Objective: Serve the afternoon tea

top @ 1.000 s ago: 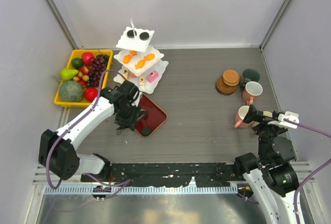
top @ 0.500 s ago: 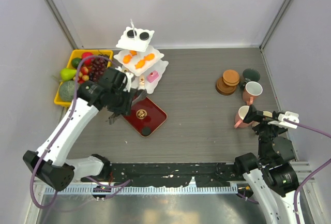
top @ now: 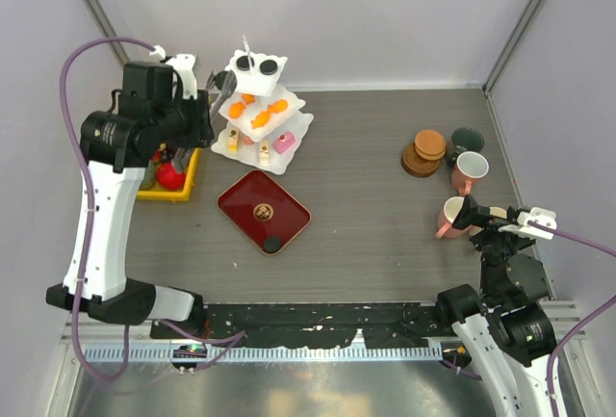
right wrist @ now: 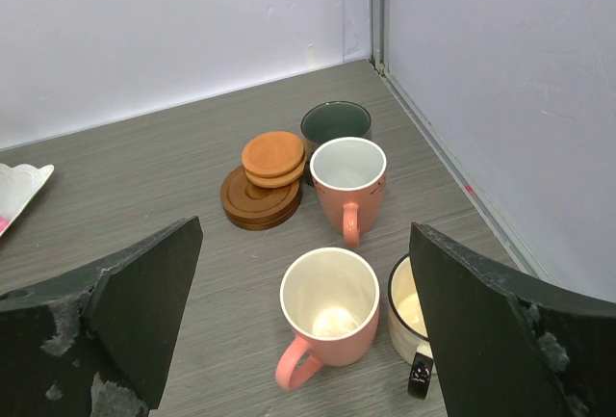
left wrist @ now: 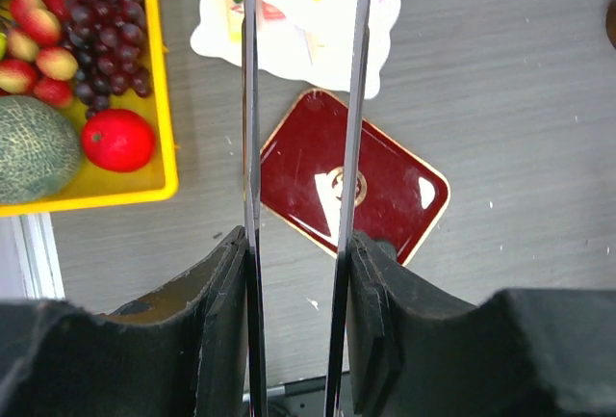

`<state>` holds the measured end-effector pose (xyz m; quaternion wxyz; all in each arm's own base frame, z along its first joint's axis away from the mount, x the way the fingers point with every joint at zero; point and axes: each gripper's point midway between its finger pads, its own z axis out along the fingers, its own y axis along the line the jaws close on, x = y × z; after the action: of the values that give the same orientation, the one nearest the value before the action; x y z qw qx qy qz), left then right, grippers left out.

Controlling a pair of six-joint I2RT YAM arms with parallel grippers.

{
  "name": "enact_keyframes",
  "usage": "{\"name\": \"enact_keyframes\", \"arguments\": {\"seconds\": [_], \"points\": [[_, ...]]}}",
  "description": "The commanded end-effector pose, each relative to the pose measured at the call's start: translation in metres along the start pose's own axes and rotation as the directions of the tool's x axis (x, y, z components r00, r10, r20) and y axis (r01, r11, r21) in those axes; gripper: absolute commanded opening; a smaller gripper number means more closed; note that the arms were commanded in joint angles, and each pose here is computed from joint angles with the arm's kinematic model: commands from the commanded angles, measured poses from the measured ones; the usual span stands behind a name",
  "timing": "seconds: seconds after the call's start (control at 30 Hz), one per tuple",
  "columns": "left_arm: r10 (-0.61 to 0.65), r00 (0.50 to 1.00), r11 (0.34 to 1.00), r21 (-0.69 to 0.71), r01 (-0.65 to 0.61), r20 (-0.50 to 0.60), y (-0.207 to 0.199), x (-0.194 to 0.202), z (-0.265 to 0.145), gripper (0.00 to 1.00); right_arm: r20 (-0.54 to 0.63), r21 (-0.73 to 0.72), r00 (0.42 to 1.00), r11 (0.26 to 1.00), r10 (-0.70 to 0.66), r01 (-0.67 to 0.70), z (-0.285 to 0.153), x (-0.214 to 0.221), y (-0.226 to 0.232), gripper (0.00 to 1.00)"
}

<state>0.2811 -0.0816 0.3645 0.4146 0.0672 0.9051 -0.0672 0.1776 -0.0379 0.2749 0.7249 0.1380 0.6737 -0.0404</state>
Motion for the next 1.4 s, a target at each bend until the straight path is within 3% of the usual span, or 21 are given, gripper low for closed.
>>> {"name": "enact_keyframes", "arguments": {"seconds": [0.0,0.47,0.93,1.2,1.37], "points": [[-0.011,0.998,0.999,-0.031,0.013,0.057,0.012,-0.034,0.012,0.42,0.033,0.005,0.999,1.0,0.017,-0.018,0.001,-0.008,0.0,0.95],[-0.022,0.998,0.999,-0.027,0.024,0.058,0.016,-0.061,0.066,0.42,0.028,0.005,1.0,1.0,0.013,-0.013,0.002,-0.007,0.001,0.95],[-0.023,1.0,0.999,-0.045,0.022,-0.016,0.02,-0.055,0.101,0.45,0.024,0.006,1.0,1.0,0.01,-0.01,0.003,-0.006,0.001,0.95],[-0.022,1.0,0.999,-0.048,0.023,0.018,0.02,-0.06,0.086,0.58,0.026,0.003,1.0,1.0,0.012,-0.012,0.003,-0.007,0.001,0.95],[-0.024,0.997,0.999,-0.027,0.026,0.07,0.016,-0.066,0.059,0.58,0.025,0.003,1.0,1.0,0.011,-0.011,0.003,-0.006,0.001,0.95]]}}
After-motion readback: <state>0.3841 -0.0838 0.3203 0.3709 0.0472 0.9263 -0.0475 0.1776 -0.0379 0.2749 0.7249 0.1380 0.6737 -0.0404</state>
